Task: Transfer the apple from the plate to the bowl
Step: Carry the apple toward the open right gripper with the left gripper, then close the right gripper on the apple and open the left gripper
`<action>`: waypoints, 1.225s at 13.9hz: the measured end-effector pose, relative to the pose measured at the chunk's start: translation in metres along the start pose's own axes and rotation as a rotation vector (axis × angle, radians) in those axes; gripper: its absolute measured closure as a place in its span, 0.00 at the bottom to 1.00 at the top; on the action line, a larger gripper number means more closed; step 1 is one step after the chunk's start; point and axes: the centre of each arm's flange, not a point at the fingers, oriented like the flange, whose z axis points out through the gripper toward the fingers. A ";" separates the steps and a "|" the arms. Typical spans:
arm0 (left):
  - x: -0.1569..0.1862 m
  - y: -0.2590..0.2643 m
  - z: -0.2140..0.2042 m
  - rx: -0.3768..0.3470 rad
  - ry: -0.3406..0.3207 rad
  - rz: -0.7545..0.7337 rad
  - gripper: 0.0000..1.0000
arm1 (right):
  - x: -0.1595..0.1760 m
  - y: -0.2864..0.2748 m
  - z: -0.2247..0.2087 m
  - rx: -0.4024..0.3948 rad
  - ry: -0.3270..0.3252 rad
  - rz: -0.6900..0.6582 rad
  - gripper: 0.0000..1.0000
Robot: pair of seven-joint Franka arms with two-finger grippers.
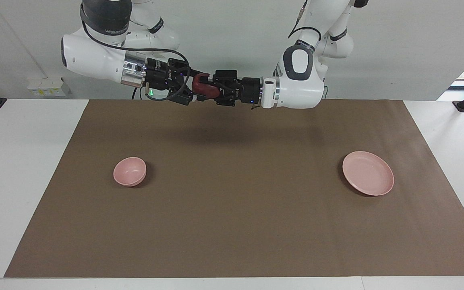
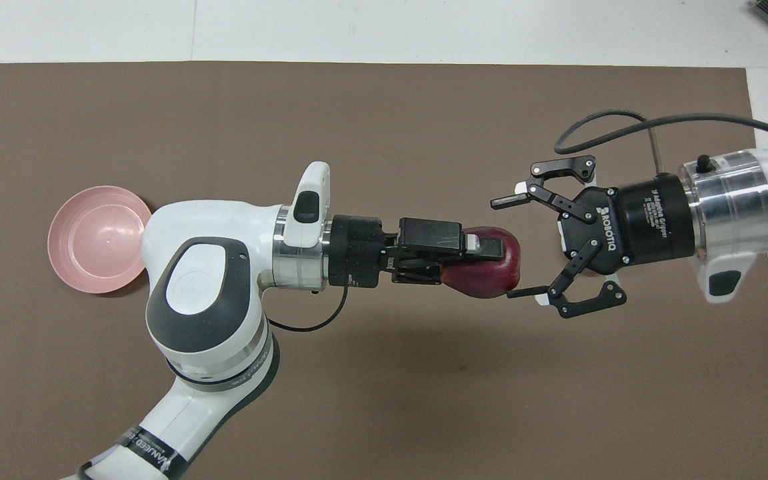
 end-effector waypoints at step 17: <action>0.014 0.013 -0.010 0.066 0.134 0.034 0.00 | 0.002 0.001 0.001 -0.014 -0.003 -0.030 0.21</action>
